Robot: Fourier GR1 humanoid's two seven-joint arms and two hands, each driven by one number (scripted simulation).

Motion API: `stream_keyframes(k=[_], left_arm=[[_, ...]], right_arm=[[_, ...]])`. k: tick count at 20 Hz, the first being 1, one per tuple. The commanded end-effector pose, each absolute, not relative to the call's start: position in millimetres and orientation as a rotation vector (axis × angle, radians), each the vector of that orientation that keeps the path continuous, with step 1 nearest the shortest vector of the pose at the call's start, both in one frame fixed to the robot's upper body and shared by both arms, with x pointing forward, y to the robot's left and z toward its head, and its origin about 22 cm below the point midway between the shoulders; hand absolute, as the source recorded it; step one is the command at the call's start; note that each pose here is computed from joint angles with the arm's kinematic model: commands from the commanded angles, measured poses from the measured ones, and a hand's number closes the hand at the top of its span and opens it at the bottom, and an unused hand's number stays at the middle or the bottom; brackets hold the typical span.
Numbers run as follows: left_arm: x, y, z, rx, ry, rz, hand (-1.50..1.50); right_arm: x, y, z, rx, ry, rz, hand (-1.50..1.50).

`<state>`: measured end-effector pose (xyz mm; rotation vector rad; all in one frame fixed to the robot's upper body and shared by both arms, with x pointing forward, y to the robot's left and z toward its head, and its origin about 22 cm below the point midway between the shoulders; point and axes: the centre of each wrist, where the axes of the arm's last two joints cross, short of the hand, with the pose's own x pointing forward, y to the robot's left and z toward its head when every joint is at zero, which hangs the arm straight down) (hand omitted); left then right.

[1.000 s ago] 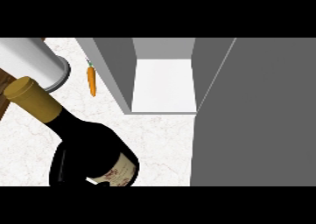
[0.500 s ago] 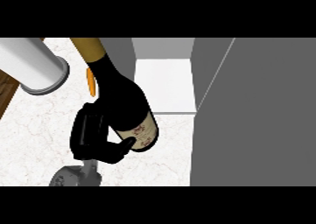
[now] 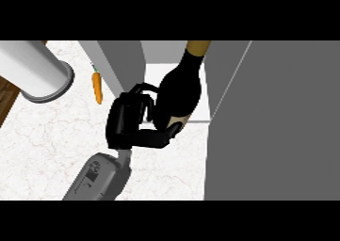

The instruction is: Pick up the wine, place it into the cabinet and close the cabinet

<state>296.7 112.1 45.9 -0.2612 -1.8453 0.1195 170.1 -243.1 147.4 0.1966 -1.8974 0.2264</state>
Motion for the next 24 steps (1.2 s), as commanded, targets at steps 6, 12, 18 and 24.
stream_keyframes(k=[6, 12, 18, 24], left_arm=[[315, 97, 20, -0.213, -1.796, 0.093, 1.50], [318, 96, -4, -0.176, -1.759, 0.115, 1.50], [308, 91, -38, -0.136, -1.724, 0.140, 1.50], [330, 103, -44, -0.144, -1.718, 0.169, 1.50]], right_arm=[[162, -239, 151, 0.198, -1.917, 0.231, -1.50], [162, -231, 142, 0.193, -1.903, 0.246, -1.50], [165, -225, 153, 0.186, -1.902, 0.224, -1.50], [173, -236, 158, 0.213, -1.903, 0.229, -1.50]])
